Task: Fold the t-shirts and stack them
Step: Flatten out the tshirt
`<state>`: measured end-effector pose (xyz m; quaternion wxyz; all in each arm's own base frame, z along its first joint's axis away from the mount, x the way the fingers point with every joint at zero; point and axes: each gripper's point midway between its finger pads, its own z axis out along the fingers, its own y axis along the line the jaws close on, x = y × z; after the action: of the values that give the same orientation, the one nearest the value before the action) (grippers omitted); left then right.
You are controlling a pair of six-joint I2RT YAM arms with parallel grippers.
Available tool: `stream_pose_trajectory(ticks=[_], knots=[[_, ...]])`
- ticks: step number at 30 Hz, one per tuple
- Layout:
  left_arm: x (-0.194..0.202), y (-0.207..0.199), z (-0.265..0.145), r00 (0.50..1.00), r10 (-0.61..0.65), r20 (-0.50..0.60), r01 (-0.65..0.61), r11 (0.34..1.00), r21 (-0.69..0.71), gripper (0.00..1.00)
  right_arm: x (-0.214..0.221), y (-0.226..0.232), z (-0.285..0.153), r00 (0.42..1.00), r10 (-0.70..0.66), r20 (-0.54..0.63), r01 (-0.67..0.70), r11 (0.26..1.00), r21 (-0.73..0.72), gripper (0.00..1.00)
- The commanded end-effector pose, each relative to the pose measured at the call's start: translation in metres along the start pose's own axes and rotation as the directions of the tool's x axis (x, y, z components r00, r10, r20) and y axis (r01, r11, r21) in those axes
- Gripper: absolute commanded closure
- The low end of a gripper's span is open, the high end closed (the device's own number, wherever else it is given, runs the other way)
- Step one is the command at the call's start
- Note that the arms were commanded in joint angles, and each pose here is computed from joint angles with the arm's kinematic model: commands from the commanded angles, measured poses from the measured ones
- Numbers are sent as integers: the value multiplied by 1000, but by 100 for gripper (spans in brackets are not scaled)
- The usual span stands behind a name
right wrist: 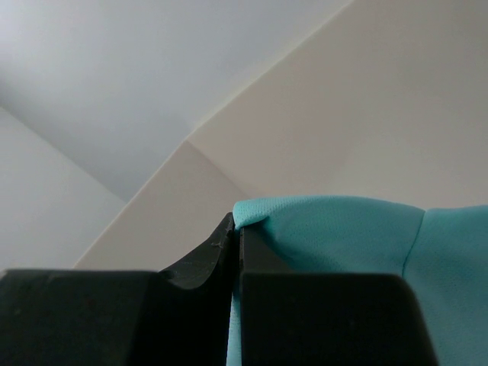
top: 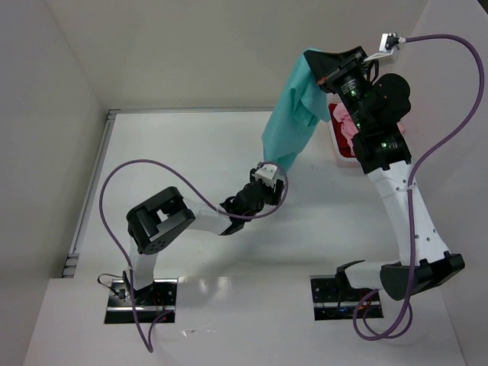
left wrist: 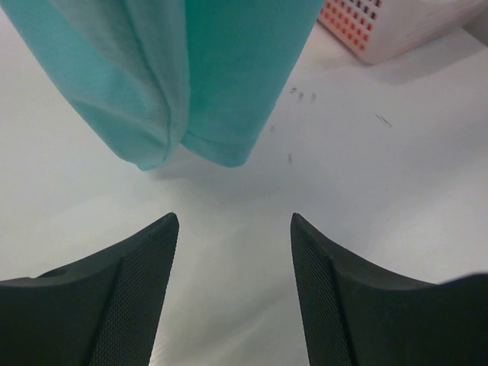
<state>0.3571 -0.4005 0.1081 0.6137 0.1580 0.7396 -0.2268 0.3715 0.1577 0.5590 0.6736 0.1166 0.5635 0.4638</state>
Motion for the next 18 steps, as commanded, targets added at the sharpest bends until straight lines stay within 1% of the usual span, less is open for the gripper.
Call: stream_pose_trajectory(ticks=[1,6,8,13,15,17,18], knots=[[-27,15,6,997,-51,65,60,988,-139,32,-39,59,-9,995,3,98,14,985,-169,99],[-23,24,8,995,-77,69,91,971,-219,34,-41,68,-14,996,0,90,18,982,-190,99],[-18,25,11,995,-73,64,86,969,-232,34,-46,77,-20,995,-3,98,23,977,-211,99],[-22,28,13,996,-56,74,73,965,-254,34,-58,98,-43,993,0,118,29,969,-245,99],[-22,28,14,996,-46,81,65,966,-252,34,-58,99,-46,993,0,119,29,969,-246,99],[-25,24,16,996,-28,85,47,973,-227,45,-58,100,-49,993,0,120,30,969,-247,99],[-28,23,16,995,-33,97,54,973,-224,54,-58,100,-49,993,0,120,30,969,-247,99]])
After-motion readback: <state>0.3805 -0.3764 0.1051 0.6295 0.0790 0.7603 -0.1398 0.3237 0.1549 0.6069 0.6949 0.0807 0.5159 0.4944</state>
